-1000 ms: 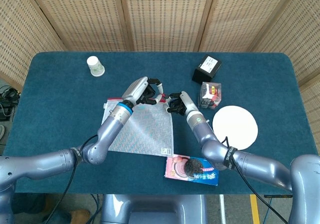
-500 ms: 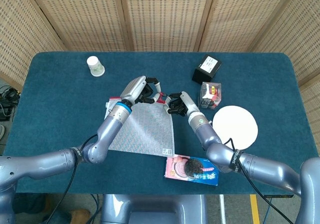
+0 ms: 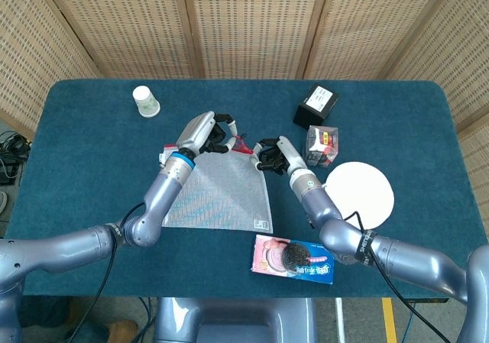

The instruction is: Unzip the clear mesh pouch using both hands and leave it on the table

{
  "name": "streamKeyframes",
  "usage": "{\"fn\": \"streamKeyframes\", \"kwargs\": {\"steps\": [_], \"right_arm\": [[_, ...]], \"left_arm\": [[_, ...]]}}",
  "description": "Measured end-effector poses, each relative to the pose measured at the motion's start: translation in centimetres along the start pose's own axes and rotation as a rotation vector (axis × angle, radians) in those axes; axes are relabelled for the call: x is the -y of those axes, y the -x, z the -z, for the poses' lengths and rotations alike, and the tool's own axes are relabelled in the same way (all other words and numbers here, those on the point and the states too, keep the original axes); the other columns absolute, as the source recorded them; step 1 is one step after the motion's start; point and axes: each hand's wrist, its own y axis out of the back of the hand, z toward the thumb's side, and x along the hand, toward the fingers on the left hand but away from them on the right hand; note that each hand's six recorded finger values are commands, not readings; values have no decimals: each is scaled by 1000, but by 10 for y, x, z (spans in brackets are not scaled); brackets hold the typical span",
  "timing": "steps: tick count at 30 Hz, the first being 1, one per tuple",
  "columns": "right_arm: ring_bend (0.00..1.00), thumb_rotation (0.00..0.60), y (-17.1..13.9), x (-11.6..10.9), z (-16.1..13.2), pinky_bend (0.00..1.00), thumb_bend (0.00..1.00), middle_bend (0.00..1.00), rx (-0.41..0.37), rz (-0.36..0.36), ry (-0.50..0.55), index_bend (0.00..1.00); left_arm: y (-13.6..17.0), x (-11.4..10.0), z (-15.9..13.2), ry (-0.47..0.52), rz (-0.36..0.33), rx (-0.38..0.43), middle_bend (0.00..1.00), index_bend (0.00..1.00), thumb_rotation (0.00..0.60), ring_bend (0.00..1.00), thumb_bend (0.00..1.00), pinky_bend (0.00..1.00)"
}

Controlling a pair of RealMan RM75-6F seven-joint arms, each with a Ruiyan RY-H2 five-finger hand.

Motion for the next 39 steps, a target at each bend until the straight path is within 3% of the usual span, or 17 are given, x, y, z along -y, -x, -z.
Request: {"fn": "streamKeyframes", "kwargs": {"steps": [10,29,39], "right_arm": [[836,600,-3,-4,-4,956,815,896,-12,-7,35,756],[837,600,-9,-13,-18,956,824,899,-53,-44,171,792],[837,600,-16,-29,-29,956,827,900,-79,-40,229,794]], "left_arm": [[-3,-11,16,-1,-22,-37,1000,891,600,949,745,1000],[-8,-13,26,4,-20,-61,1000,892,600,949,743,1000],[-11,-31,43,2,-60,-99,1000,892,600,949,743,1000]]}}
